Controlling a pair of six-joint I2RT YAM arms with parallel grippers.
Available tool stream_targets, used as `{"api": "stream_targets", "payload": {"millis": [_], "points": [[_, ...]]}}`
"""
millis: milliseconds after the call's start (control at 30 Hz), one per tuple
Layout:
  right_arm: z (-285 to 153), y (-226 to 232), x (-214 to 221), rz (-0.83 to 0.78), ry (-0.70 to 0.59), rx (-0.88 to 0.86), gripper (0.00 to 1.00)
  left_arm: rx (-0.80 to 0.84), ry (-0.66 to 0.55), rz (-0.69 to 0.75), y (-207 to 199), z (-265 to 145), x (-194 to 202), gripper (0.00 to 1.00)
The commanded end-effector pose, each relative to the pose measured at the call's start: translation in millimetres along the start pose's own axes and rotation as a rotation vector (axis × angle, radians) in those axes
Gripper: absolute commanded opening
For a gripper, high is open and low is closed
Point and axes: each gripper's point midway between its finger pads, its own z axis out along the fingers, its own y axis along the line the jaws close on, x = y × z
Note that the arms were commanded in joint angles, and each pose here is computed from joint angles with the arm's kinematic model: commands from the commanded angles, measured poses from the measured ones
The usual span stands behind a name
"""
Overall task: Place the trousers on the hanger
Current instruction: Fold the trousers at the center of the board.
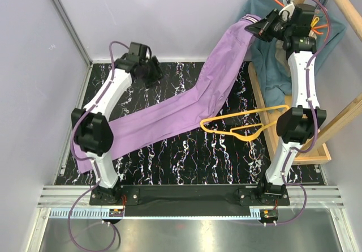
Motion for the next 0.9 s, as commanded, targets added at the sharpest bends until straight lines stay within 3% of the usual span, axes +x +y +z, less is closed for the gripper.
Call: {"api": "stream_targets", "payload": {"millis": [0,200,467,867], "points": [[-25.4,79.9,-29.0,-0.13,-0.09,-0.155,0.02,-0.071,0.149,0.027,38.8,7.8,58.1,0.54],[-24.4,102.5,-47.0,-0.196,-0.141,-0.193,0.04,-0.055,0.212,0.035,49.1,10.7,90.0,0.51],[-29.7,101.2,-53.4,-0.262,-0.157,-0.198,0.05,-0.065,0.165,0.09,38.3,-3.2,68.8,0.51],[-2.7,115.5,22.7,-0.158,0.039,-0.229,0.0,-0.152,0.073,0.041,73.0,-47.9,31.5,0.51]]}}
